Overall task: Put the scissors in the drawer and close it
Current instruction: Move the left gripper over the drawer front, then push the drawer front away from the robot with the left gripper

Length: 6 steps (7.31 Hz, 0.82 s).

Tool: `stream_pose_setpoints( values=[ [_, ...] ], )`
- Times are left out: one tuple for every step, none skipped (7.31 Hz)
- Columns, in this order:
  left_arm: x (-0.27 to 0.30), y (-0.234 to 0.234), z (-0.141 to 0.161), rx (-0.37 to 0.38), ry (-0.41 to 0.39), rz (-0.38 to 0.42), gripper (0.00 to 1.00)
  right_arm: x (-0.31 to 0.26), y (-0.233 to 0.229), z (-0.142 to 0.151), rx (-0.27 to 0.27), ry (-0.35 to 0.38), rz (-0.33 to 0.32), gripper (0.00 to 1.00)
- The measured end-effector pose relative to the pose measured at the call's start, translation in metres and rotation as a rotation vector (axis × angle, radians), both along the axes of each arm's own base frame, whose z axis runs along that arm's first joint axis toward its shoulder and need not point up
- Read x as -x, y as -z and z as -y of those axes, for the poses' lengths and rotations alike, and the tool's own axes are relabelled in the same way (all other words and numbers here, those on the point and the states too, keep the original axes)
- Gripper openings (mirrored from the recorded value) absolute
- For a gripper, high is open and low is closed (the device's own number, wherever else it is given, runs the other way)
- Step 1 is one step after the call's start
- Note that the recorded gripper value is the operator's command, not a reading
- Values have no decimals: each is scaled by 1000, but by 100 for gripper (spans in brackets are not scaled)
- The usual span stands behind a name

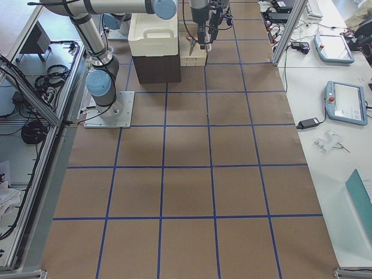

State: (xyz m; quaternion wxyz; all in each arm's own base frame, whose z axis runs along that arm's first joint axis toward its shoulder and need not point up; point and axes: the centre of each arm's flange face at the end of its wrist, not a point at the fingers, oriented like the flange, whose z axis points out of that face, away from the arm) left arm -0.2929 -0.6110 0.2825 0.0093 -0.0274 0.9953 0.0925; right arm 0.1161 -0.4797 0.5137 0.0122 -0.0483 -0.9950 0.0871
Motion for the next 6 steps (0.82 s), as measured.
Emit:
stream_pose_setpoints(
  values=[
    [0, 0, -2, -11, -2, 3, 100, 0, 1, 1, -1, 0, 3, 100],
    [1, 0, -5, -24, -9, 8, 100, 0, 1, 1, -2, -1, 5, 100],
    [2, 1, -8, -38, -24, 15, 100, 0, 2, 1, -3, -1, 5, 100],
    [3, 2, -10, -51, -36, 20, 100, 0, 2, 1, -3, -1, 5, 100],
    [4, 3, -11, -61, -42, 22, 100, 0, 2, 2, -3, -1, 3, 100],
    [4, 4, -13, -72, -46, 24, 100, 0, 2, 1, -2, 0, 3, 100]
  ],
)
